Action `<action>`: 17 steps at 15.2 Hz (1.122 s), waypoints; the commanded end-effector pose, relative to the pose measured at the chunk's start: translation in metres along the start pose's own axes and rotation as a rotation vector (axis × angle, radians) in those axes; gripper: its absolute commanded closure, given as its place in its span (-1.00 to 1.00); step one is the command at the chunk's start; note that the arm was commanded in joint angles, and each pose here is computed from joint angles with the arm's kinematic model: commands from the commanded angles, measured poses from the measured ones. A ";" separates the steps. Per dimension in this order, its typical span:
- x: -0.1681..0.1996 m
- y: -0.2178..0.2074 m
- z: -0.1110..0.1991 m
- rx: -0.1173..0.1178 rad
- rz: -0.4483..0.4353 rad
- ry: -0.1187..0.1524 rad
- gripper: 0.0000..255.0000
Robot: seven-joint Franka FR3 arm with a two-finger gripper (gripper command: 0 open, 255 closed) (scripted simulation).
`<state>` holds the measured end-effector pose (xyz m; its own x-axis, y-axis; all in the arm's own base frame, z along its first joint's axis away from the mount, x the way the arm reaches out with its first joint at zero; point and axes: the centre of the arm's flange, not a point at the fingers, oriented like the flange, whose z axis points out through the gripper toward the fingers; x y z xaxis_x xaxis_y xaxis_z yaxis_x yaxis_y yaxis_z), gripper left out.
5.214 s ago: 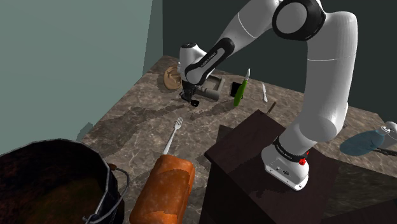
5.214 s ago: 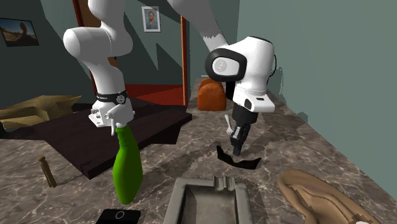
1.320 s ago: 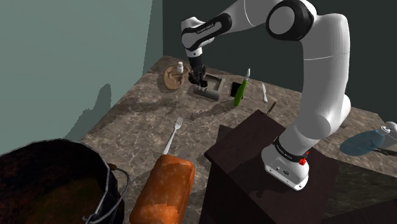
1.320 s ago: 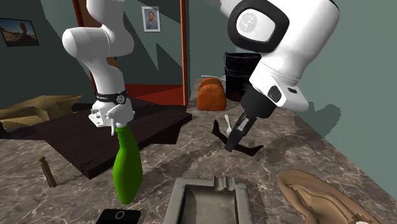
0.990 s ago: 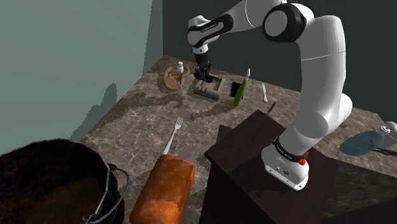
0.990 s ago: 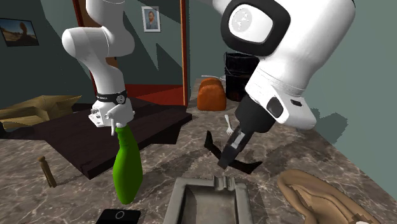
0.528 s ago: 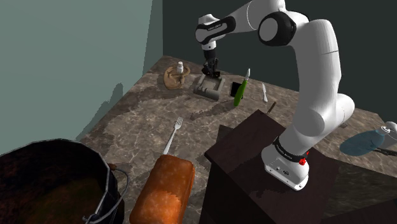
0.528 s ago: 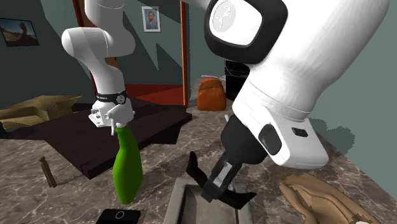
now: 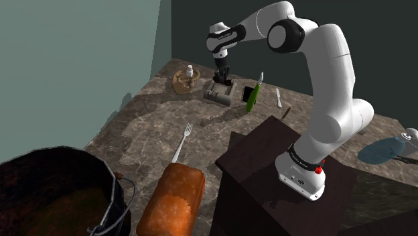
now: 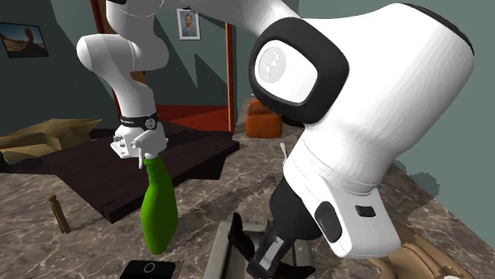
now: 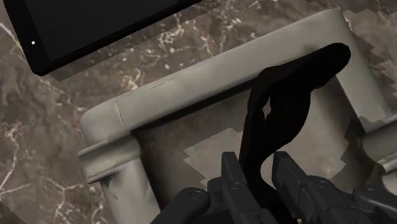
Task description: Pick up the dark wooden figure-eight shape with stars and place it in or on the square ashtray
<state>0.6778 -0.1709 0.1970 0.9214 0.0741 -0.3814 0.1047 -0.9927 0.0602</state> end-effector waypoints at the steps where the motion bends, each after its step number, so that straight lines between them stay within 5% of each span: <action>1: 0.005 -0.001 0.010 0.000 0.000 0.000 1.00; 10: 0.009 -0.002 0.019 0.000 0.000 0.000 1.00; 11: 0.008 -0.002 0.020 0.000 0.000 0.000 -1.00; 17: 0.009 -0.002 0.006 0.000 0.000 0.000 -1.00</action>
<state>0.6801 -0.1696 0.1804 0.9215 0.0740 -0.3812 0.1046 -0.9927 0.0603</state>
